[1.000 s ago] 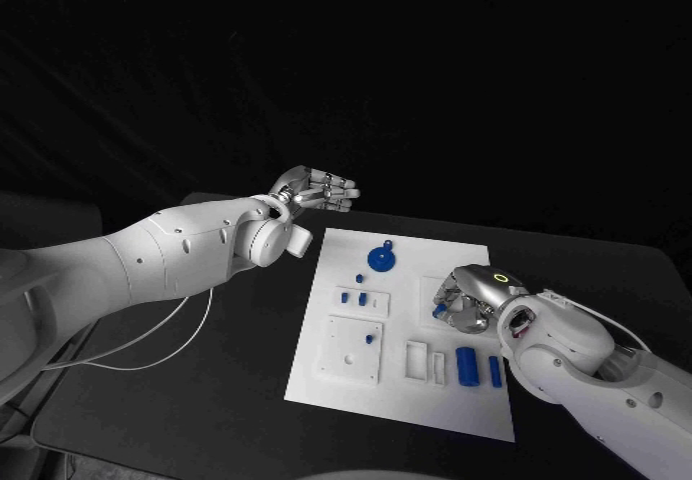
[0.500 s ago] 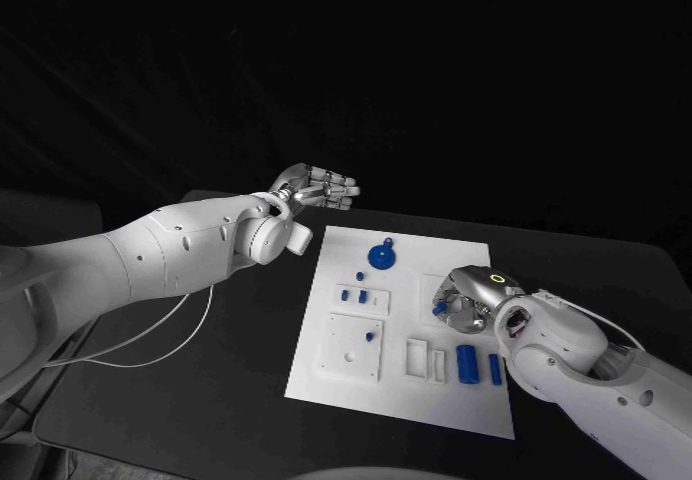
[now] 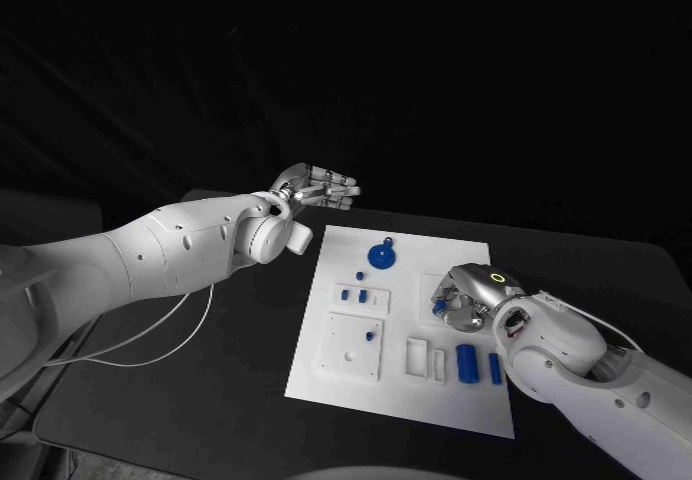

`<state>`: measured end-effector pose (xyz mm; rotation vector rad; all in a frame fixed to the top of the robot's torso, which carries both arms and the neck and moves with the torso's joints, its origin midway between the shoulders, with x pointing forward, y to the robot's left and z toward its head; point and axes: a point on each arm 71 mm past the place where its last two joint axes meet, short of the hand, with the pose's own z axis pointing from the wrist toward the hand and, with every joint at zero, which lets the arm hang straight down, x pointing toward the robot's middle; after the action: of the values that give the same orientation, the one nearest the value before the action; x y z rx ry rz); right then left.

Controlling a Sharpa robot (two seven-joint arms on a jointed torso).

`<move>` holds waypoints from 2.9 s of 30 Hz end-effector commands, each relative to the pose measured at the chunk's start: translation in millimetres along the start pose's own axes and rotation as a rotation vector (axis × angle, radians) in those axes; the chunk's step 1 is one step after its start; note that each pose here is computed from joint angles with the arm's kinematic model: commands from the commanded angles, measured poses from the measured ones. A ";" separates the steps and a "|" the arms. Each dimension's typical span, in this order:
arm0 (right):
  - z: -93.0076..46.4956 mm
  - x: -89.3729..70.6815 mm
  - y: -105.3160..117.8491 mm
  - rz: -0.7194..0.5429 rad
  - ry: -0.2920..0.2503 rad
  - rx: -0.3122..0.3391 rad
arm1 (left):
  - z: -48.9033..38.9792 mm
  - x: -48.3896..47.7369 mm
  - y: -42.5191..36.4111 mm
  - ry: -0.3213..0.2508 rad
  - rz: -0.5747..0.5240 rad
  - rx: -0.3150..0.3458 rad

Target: Assemble the parts on the task board

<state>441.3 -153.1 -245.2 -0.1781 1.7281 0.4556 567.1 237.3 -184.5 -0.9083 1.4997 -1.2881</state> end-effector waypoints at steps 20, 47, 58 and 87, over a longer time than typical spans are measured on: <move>-2.9 -33.1 18.4 0.267 0.055 -0.028 | 1.3 0.3 0.1 0.012 -0.009 -0.009; -4.1 9.2 130.2 0.128 0.037 -0.322 | 11.1 14.7 -0.3 0.018 -0.008 0.002; -6.2 26.4 138.6 0.076 0.061 -0.347 | 11.3 16.4 0.0 0.024 -0.010 0.001; -7.6 48.5 141.1 -0.017 0.092 -0.353 | 11.1 17.4 0.8 0.033 -0.013 -0.006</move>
<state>373.4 -22.6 -262.7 -0.4475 1.7330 0.7615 572.9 220.2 -189.2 -0.9078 1.5217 -1.2944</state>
